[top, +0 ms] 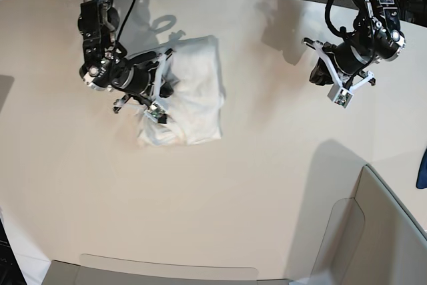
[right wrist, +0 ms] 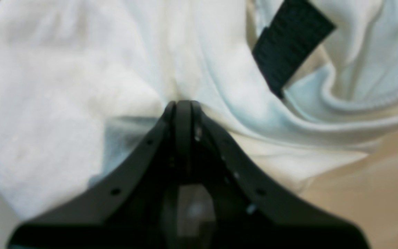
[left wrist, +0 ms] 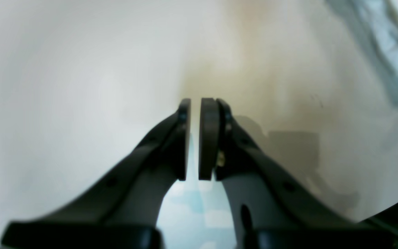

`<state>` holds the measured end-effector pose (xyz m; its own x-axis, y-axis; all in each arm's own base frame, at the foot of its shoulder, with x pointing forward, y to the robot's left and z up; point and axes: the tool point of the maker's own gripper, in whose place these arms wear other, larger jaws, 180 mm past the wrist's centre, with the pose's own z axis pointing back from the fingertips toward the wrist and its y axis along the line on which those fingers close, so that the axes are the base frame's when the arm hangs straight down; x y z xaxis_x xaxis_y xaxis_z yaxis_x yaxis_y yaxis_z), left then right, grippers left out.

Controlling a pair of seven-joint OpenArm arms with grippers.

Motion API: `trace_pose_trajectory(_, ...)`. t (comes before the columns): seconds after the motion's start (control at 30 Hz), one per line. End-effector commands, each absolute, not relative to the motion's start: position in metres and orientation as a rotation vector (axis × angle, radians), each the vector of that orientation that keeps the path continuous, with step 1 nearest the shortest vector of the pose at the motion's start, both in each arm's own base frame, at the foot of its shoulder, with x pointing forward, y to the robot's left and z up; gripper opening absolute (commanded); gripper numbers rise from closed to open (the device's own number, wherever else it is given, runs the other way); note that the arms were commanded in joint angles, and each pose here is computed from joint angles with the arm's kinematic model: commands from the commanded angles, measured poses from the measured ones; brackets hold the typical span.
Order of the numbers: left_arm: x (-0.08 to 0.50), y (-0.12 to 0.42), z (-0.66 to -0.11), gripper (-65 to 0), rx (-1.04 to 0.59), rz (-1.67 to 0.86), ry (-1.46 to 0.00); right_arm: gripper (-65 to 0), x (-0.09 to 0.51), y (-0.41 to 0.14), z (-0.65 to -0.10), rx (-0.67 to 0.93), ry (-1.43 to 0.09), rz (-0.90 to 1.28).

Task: Layout the t-shirt on the table in an organized manner, then fold the t-shirt properly
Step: 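Grasp the folded shirt with the right gripper and drag it beside the right arm, then release the folded shirt and lift the right gripper away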

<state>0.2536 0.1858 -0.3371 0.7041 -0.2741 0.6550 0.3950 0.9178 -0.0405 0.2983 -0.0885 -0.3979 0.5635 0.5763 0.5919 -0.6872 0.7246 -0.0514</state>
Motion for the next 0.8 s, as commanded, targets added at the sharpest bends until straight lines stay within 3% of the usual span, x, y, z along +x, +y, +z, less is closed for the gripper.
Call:
trace_pose_trajectory(0.0, 0.259, 0.185, -0.327, -60.6, -0.182, -0.385, -0.736, -65.0, 0.277, -0.153, -0.424, -0.034, -0.393, 0.770)
trace_pose_trajectory(0.4, 0.260, 0.173, -0.329, -60.6, -0.219, -0.362, -0.749, -65.0, 0.247, -0.323, -0.414, -0.324, -0.155, 0.716)
trace_pose_trajectory(0.77, 0.259, 0.159, -0.331, -60.6, -0.256, -0.353, -0.751, -65.0, 0.212, -0.407, -0.385, -0.457, -0.062, 0.623)
